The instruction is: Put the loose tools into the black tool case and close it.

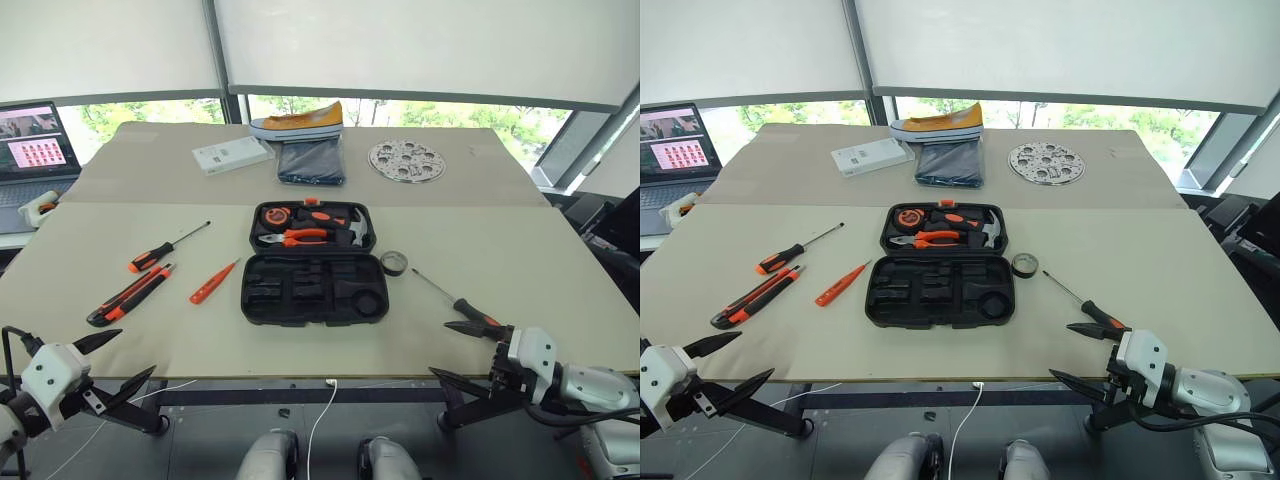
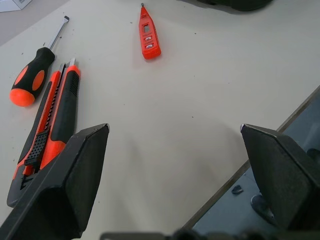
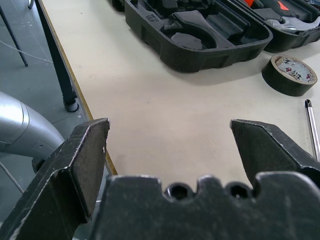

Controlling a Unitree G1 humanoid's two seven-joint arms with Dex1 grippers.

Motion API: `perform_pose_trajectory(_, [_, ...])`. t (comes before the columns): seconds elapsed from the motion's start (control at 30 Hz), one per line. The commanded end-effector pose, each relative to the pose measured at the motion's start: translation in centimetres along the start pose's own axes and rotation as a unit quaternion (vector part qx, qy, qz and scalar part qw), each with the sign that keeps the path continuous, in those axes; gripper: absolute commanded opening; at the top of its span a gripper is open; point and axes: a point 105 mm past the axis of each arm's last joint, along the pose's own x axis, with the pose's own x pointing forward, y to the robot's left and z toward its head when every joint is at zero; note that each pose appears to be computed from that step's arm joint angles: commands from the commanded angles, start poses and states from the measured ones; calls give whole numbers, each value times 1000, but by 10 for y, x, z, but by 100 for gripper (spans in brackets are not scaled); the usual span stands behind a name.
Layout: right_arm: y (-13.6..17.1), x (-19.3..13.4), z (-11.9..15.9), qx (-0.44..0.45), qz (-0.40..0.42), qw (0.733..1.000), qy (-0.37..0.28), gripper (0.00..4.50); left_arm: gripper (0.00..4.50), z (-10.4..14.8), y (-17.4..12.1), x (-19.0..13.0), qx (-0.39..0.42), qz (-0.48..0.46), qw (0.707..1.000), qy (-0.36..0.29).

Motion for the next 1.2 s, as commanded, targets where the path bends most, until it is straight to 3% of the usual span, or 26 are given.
perform_pose_trajectory(0.03, [0, 4, 20, -21, 6, 999, -45, 448, 450, 5, 5, -6, -46, 15, 999, -17])
perform_pose_trajectory(0.13, [3, 15, 47, -4, 21, 992, -126, 448, 450, 4, 13, -21, -161, 63, 984, -38])
perform_pose_trajectory(0.27, [-3, 24, 81, 14, 4, 978, -206, 448, 450, -15, 22, -50, -242, 161, 956, -29])
perform_pose_trajectory(0.4, [-3, 31, 100, 7, -4, 971, -240, 448, 450, -39, 33, -83, -298, 259, 919, -4])
perform_pose_trajectory(0.53, [0, 34, 114, -6, -14, 967, -253, 448, 450, -40, 41, -92, -331, 286, 899, -5])
perform_pose_trajectory(0.67, [0, 38, 124, -8, -20, 966, -256, 448, 450, -23, 61, -74, -350, 241, 905, 14])
perform_pose_trajectory(0.87, [-5, 45, 137, -11, -20, 966, -257, 448, 450, 11, 95, -30, -285, 182, 940, 40])
perform_pose_trajectory(1.0, [-7, 48, 140, -9, -21, 967, -254, 448, 450, 16, 120, 3, -238, 177, 953, 61])
perform_pose_trajectory(1.2, [-14, 50, 146, -10, -38, 964, -261, 448, 450, 26, 150, 70, -230, 177, 955, 61])
